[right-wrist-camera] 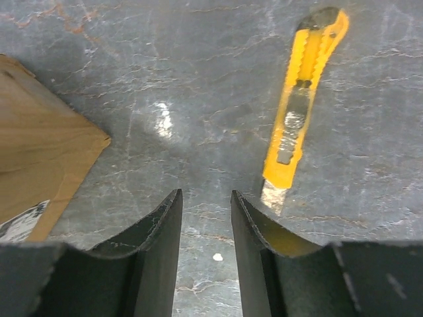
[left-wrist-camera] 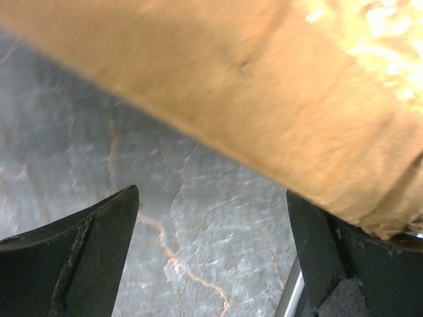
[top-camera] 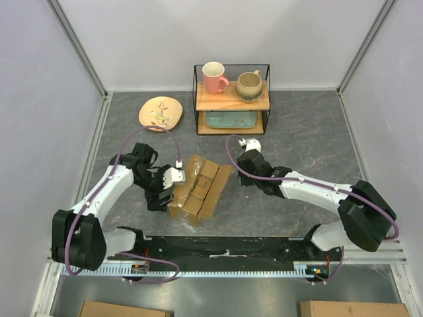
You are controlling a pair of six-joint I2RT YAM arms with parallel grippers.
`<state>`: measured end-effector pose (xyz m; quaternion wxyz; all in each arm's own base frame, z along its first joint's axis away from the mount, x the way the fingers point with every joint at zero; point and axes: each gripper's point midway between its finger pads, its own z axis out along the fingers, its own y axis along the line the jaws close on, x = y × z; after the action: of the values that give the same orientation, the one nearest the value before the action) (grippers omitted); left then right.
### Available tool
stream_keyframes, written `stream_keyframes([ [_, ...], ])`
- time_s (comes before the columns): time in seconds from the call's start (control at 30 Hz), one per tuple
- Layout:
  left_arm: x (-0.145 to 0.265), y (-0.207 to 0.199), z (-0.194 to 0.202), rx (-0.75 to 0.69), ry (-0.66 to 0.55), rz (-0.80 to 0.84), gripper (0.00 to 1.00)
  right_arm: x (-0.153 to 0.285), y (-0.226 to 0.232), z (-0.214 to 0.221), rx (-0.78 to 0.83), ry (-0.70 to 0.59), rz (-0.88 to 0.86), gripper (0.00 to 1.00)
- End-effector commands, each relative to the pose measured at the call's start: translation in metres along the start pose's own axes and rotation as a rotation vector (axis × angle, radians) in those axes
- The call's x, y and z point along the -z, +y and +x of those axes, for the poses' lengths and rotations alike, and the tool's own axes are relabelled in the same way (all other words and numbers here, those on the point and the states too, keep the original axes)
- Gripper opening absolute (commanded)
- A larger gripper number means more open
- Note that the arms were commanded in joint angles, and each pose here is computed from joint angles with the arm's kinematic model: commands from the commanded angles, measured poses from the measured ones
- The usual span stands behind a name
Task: Unpack the express box
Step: Adjust the express box at the center of the board.
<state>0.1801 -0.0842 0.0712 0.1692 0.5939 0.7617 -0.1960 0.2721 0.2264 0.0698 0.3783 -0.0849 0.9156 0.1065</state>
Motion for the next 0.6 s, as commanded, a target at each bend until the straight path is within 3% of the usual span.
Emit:
stream_keyframes([
  [0.0, -0.008, -0.022, -0.017, -0.081, -0.052, 0.085, 0.99, 0.008, 0.029, -0.022, -0.019, -0.04, -0.084, 0.43],
  [0.13, -0.013, -0.019, -0.008, -0.036, -0.01, 0.079, 0.99, 0.002, 0.014, -0.03, 0.027, -0.04, 0.044, 0.44],
  [0.2, -0.014, -0.025, -0.005, -0.034, -0.017, 0.085, 0.99, 0.006, 0.004, -0.035, 0.054, -0.068, 0.085, 0.52],
  [0.37, -0.004, -0.05, -0.033, -0.136, -0.175, 0.151, 0.99, 0.009, -0.033, -0.042, 0.093, -0.1, 0.244, 0.7],
  [0.57, 0.004, -0.075, -0.064, -0.231, -0.265, 0.274, 0.99, -0.014, -0.047, -0.034, 0.073, -0.069, 0.264, 0.75],
])
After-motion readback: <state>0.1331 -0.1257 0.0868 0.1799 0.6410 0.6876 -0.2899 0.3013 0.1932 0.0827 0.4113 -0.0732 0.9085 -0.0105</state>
